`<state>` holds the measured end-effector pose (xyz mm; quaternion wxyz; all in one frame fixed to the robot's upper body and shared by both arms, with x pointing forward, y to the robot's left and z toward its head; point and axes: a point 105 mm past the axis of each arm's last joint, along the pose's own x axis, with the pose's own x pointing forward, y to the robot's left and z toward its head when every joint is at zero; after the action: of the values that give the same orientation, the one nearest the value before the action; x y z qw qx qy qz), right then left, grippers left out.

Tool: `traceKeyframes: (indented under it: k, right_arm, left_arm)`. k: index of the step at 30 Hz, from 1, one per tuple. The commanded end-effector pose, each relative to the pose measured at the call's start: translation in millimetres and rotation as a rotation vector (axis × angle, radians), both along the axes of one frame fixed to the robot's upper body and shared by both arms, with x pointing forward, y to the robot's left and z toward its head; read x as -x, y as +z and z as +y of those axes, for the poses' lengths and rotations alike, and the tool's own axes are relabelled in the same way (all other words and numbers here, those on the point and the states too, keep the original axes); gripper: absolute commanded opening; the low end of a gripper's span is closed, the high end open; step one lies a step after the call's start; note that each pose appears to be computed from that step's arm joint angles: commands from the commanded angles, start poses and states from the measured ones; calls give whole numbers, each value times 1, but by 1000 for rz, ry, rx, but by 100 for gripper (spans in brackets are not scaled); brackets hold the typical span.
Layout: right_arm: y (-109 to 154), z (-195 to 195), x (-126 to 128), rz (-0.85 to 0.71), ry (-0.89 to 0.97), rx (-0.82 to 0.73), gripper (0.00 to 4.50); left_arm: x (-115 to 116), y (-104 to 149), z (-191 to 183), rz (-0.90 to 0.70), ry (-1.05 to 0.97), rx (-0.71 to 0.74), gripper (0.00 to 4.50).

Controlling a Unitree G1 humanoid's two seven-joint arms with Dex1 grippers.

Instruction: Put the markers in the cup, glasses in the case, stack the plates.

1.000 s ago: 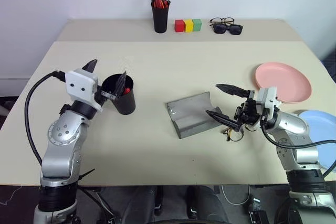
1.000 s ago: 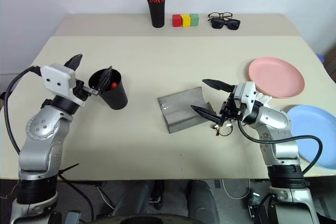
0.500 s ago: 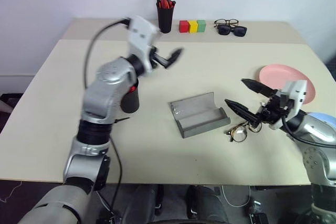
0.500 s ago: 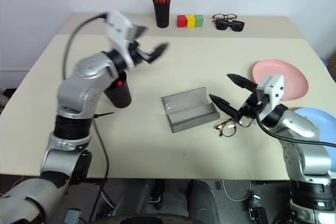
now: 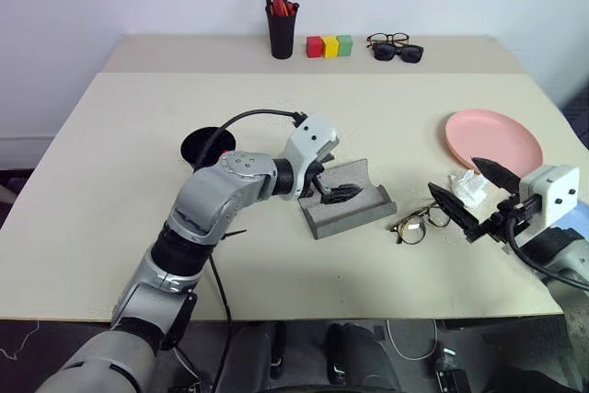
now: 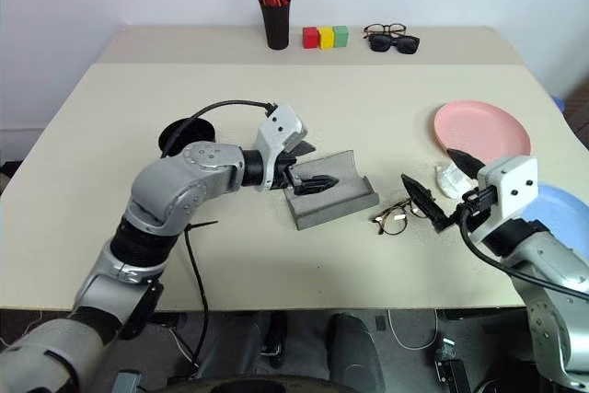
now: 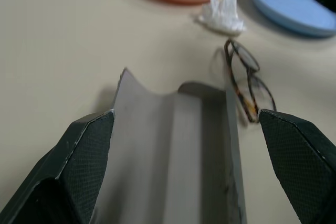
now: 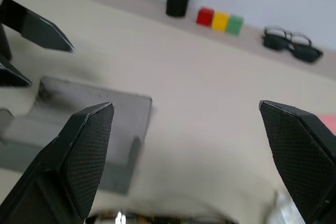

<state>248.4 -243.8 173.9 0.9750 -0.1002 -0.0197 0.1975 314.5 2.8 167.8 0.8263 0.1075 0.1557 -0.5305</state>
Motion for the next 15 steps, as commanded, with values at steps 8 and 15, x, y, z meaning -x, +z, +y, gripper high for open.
traceKeyframes:
  k: [8,15]
  right_arm:
    - [4,-5,14,15,-51,19,450]
    - [-4,-2,18,48,-50,46,450]
  left_arm:
    - [9,-19,-1,133,-52,-39,448]
    - [19,-20,4,178,-171,-117,448]
